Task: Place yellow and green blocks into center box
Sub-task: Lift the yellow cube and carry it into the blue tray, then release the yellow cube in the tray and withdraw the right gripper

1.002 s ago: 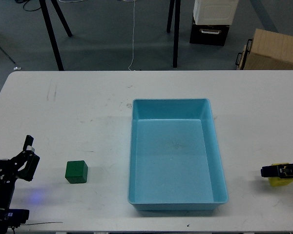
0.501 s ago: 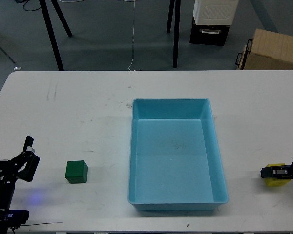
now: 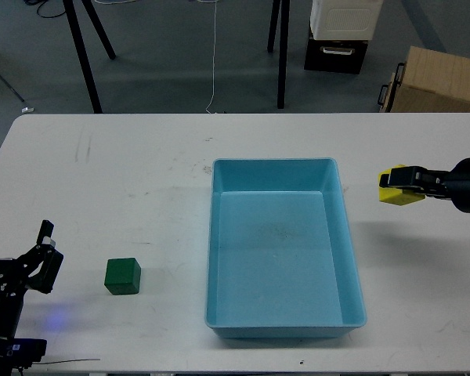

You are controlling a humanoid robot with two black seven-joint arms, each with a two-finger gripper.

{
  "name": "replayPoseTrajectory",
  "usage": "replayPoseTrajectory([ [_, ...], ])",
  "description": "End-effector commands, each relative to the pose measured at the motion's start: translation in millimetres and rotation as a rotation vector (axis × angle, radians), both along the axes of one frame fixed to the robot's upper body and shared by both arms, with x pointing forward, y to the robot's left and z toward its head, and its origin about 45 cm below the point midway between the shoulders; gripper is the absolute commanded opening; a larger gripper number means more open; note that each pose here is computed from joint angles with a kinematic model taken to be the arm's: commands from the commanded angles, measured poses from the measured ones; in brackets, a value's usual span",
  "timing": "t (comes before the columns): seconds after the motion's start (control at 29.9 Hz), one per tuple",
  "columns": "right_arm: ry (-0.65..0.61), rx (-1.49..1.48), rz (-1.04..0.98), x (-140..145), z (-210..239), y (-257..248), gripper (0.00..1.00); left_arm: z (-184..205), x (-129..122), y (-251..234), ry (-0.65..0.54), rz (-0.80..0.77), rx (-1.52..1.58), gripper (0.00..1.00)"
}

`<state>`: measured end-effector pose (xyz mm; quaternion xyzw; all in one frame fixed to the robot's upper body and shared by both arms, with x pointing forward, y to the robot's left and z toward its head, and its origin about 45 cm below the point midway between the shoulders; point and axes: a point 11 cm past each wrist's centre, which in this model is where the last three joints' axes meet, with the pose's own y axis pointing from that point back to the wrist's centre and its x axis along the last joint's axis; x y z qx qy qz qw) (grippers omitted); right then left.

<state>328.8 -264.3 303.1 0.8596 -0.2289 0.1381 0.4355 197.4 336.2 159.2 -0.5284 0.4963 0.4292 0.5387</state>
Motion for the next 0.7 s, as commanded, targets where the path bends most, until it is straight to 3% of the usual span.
replayPoseTrajectory([
  [0.0,0.103,0.027,0.097,-4.4,-15.9,42.7,0.01,-0.1,0.0,-0.2,0.0,0.0,0.001,1.0],
  [0.27,0.241,-0.034,0.183,-20.9,-78.3,78.9,0.11,-0.2,0.0,-0.3,0.0,0.002,-0.001,1.0],
  [0.3,0.248,-0.033,0.181,-21.5,-82.1,79.9,0.16,-0.2,0.0,-0.3,0.0,0.002,-0.001,1.0],
  [0.37,0.254,-0.03,0.18,-21.9,-85.6,81.7,0.35,-0.2,0.0,-0.3,0.0,0.002,-0.001,1.0],
  [0.53,0.27,-0.025,0.176,-25.7,-91.6,81.7,0.9,-0.2,0.0,-0.3,0.0,0.002,-0.001,1.0],
  [0.57,0.275,-0.024,0.174,-26.7,-93.1,81.4,0.97,-0.2,0.0,-0.3,0.0,0.002,-0.001,1.0],
  [0.67,0.276,-0.021,0.17,-26.6,-93.1,80.3,0.97,-0.2,0.0,-0.3,0.0,0.002,-0.001,1.0],
])
